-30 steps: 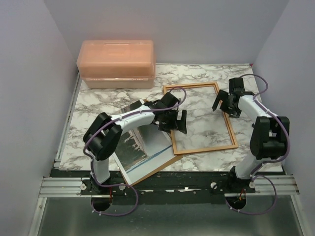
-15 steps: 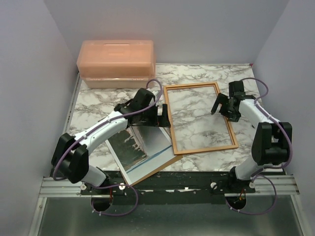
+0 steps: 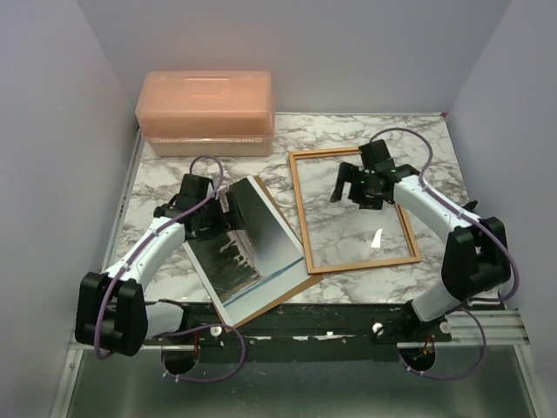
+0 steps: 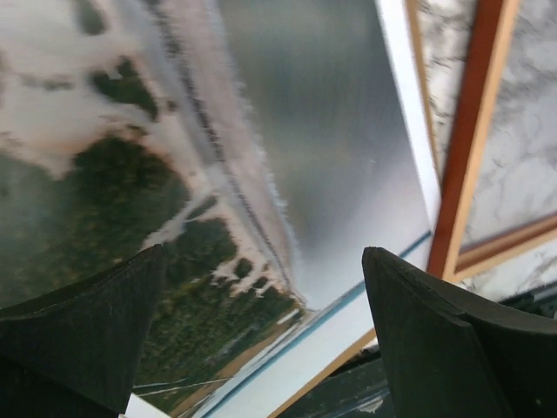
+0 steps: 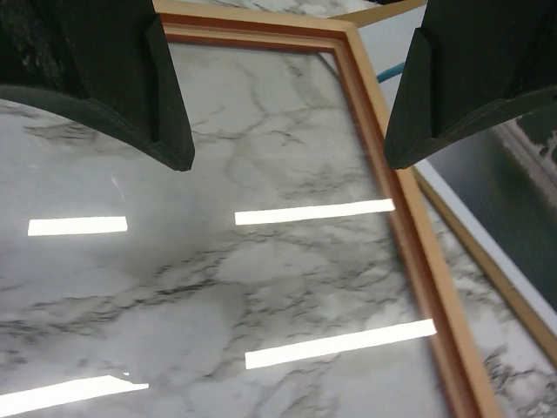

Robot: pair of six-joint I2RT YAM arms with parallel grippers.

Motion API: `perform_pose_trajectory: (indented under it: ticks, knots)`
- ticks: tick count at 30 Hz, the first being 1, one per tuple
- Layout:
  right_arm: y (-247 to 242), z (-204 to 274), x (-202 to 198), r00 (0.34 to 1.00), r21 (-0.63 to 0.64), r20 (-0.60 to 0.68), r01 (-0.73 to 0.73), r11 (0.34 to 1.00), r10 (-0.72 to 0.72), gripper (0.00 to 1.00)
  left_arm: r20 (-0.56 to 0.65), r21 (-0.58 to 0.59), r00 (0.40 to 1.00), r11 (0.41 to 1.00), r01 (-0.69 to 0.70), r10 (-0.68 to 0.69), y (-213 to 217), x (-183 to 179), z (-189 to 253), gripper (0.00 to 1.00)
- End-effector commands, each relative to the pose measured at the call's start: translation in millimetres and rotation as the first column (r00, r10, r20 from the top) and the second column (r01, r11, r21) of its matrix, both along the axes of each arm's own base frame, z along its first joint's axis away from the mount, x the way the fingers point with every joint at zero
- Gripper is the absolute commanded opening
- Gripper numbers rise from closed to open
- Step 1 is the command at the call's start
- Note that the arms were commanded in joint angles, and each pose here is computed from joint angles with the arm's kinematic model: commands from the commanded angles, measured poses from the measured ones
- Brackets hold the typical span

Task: Put the photo into the frame
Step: Adjust the photo at the center of the board.

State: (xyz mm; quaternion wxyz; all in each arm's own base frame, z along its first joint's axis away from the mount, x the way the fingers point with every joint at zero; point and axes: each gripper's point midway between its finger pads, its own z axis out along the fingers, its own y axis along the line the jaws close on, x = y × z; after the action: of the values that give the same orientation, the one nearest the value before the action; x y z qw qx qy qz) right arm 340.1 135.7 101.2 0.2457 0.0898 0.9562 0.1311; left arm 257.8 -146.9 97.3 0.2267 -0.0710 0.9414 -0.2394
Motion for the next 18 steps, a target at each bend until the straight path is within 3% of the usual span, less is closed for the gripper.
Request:
perform_pose_trajectory:
  ticks: [1,13,18]
  knots:
    - [59.9,5.2,0.0,0.997,0.038,-0.003,-0.083,0.996,0.083,1.00,-0.036,0.076,0.989,0.987,-0.139,0.142,49.1,-3.0,-15.5,0.98]
    - [199.7,-31.1,-27.9,0.941,0.005,-0.046,-0.334,0.942,0.334,0.98,-0.073,0.254,0.901,0.881,-0.399,0.429,120.1,-13.0,-45.4,0.97]
    - [214.8,-65.4,-25.1,0.942,-0.083,-0.094,-0.331,0.940,0.323,0.98,-0.078,0.305,0.882,0.854,-0.422,0.464,130.4,-17.3,-56.9,0.98]
